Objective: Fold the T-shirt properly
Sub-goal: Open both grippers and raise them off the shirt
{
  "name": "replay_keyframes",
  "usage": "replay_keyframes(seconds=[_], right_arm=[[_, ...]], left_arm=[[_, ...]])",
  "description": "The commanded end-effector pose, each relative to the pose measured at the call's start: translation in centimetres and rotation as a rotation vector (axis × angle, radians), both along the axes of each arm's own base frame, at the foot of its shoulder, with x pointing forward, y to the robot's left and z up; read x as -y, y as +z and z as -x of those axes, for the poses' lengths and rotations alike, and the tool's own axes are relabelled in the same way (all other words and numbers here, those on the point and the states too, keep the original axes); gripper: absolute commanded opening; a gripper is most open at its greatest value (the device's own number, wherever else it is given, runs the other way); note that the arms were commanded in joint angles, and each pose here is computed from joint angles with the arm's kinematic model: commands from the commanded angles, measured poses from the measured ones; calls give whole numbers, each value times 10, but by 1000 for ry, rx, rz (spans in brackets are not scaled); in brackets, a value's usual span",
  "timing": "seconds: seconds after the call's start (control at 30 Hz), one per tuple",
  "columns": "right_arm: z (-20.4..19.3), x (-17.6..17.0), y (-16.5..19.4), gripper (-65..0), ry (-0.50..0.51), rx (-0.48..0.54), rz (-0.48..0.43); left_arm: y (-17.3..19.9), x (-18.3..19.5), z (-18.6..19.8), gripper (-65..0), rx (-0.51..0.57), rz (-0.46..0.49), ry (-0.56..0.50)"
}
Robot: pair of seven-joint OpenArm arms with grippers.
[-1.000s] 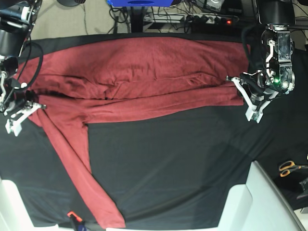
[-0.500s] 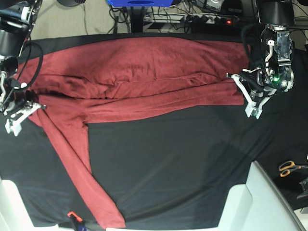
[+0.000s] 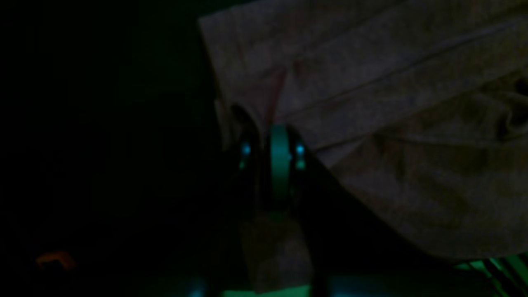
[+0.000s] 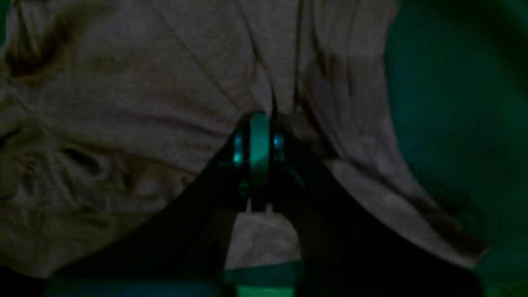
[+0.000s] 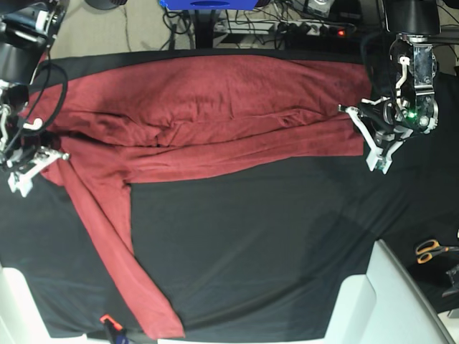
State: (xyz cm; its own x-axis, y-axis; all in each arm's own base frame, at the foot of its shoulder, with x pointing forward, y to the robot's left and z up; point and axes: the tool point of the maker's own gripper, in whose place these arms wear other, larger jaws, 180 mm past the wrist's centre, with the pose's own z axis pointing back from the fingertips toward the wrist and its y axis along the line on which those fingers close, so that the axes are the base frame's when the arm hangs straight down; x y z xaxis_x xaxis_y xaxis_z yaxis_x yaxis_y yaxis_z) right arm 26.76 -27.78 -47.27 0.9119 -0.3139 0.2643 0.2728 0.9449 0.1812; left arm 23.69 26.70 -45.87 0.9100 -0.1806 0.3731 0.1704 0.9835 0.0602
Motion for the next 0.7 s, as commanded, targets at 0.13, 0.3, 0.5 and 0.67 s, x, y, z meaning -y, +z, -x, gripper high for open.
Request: replay_keyframes(seconds=[0.13,0.3,0.5,0.67], right_arm=[[-8,23,15,-351,-48,42,30],[-6,26,27,-120,-36,84,70],[-15,22,50,-120,-17,158,111],[-25,27,63,-120,-12,200,137]], left_arm=[[25,-3,-17,-569,84,-25,-16],[24,-5,-17,-568,81,-27,-11],[28,-17,-15,-339,75,-56,-17],[37,-39,-14,-15,83,-100,-9]])
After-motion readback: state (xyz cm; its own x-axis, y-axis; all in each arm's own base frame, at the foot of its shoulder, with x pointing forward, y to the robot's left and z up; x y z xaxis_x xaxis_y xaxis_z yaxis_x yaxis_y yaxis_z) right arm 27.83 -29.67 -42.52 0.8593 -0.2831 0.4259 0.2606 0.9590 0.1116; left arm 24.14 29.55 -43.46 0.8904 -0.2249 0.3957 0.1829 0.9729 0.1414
